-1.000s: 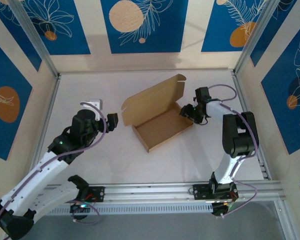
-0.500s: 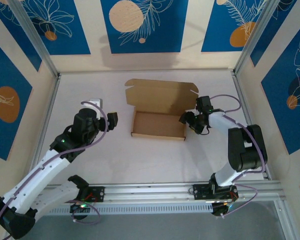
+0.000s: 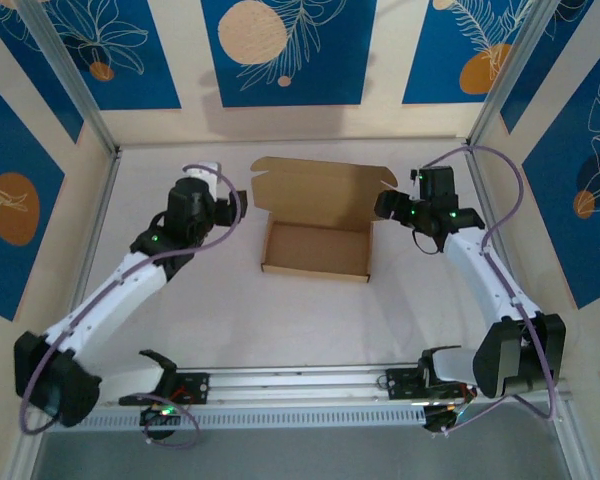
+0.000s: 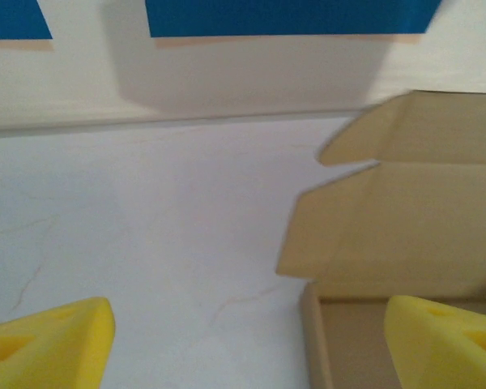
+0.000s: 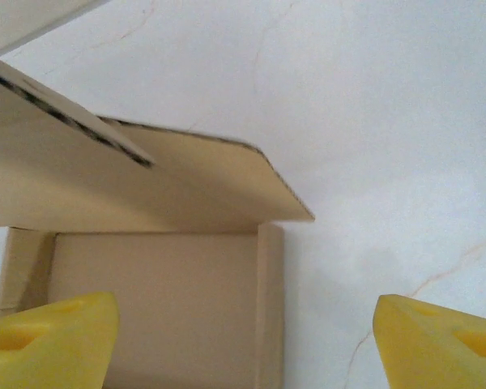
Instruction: Fold the paper box
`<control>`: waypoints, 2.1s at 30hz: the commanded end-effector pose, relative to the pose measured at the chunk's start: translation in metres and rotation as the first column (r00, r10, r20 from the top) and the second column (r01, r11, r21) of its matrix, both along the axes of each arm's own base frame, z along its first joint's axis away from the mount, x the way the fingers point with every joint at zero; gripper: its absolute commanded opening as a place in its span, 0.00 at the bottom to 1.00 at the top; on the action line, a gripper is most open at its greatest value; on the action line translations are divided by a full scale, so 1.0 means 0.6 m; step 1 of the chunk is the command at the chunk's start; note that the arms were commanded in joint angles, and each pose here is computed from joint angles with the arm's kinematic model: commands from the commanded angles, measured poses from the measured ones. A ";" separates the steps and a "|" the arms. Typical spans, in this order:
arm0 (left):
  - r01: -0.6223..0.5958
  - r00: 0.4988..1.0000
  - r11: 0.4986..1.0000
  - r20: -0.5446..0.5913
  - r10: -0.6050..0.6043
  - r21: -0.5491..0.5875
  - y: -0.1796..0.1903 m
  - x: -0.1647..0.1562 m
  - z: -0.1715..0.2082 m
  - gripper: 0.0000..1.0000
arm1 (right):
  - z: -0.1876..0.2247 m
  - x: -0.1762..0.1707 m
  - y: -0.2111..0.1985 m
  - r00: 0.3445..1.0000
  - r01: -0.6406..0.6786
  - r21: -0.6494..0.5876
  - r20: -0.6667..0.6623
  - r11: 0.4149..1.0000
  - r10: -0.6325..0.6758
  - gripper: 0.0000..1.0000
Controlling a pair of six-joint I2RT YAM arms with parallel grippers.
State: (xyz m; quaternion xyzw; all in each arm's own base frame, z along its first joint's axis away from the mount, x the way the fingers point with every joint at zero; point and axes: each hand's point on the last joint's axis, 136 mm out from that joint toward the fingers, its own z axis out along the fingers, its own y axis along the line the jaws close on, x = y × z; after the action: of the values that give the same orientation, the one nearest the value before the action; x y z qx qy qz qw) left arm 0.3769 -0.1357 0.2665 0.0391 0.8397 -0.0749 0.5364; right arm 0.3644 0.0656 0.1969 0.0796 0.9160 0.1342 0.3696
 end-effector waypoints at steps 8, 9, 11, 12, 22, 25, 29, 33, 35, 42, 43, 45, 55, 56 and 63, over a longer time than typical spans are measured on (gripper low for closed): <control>0.331 0.924 0.938 0.164 -0.344 0.102 -0.052 0.104 -0.024 0.90 | 0.018 0.059 0.008 0.935 -0.221 -0.323 0.200 0.920 0.295 0.89; 0.366 0.911 0.926 0.163 -0.378 0.096 -0.059 0.107 -0.029 0.89 | 0.016 0.061 0.010 0.932 -0.230 -0.307 0.203 0.923 0.300 0.89; 0.444 0.878 0.895 0.175 -0.445 0.046 -0.072 0.114 -0.032 0.88 | 0.007 0.065 0.015 0.929 -0.245 -0.288 0.203 0.926 0.309 0.89; 0.477 0.863 0.879 0.176 -0.473 0.022 -0.078 0.115 -0.034 0.88 | 0.003 0.066 0.018 0.927 -0.254 -0.280 0.204 0.926 0.316 0.88; 0.641 0.761 0.755 0.245 -0.601 -0.139 -0.111 0.140 -0.054 0.85 | -0.002 0.087 0.039 0.889 -0.348 -0.241 0.223 0.906 0.401 0.85; 0.651 0.752 0.742 0.269 -0.601 -0.161 -0.118 0.152 -0.048 0.80 | -0.005 0.095 0.031 0.895 -0.350 -0.243 0.199 0.905 0.399 0.81; 0.635 0.766 0.755 0.268 -0.585 -0.166 -0.117 0.166 -0.049 0.70 | -0.008 0.096 0.039 0.883 -0.395 -0.215 0.179 0.893 0.433 0.76; 0.606 0.789 0.776 0.260 -0.557 -0.177 -0.111 0.175 -0.056 0.61 | -0.011 0.095 0.051 0.873 -0.434 -0.181 0.155 0.882 0.462 0.65; 0.593 0.800 0.780 0.254 -0.544 -0.199 -0.111 0.178 -0.061 0.55 | -0.013 0.094 0.057 0.873 -0.444 -0.159 0.143 0.882 0.466 0.56; 0.598 0.801 0.762 0.233 -0.552 -0.249 -0.127 0.166 -0.080 0.29 | -0.018 0.089 0.063 0.889 -0.423 -0.139 0.127 0.895 0.440 0.36; 0.597 0.801 0.760 0.232 -0.552 -0.255 -0.129 0.162 -0.081 0.26 | -0.018 0.088 0.065 0.890 -0.421 -0.141 0.126 0.896 0.438 0.35; 0.602 0.798 0.754 0.234 -0.555 -0.264 -0.134 0.156 -0.079 0.21 | -0.014 0.088 0.068 0.897 -0.404 -0.147 0.128 0.903 0.423 0.33; 0.644 0.765 0.710 0.253 -0.593 -0.284 -0.170 0.119 -0.061 0.14 | 0.011 0.088 0.101 0.908 -0.370 -0.083 0.179 0.925 0.379 0.32; 0.649 0.761 0.705 0.253 -0.597 -0.288 -0.173 0.114 -0.060 0.15 | 0.012 0.087 0.105 0.907 -0.373 -0.074 0.179 0.925 0.381 0.32; 0.645 0.764 0.693 0.259 -0.591 -0.321 -0.175 0.089 -0.071 0.17 | 0.016 0.073 0.129 0.902 -0.389 -0.015 0.197 0.921 0.384 0.29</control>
State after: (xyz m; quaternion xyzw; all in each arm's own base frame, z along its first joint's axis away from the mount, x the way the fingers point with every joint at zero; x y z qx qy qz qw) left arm 0.4475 -0.2283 0.2164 0.2043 0.7217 -0.3873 0.5361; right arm 0.4157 0.1236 0.1867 -0.1035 0.8905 0.1825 0.4037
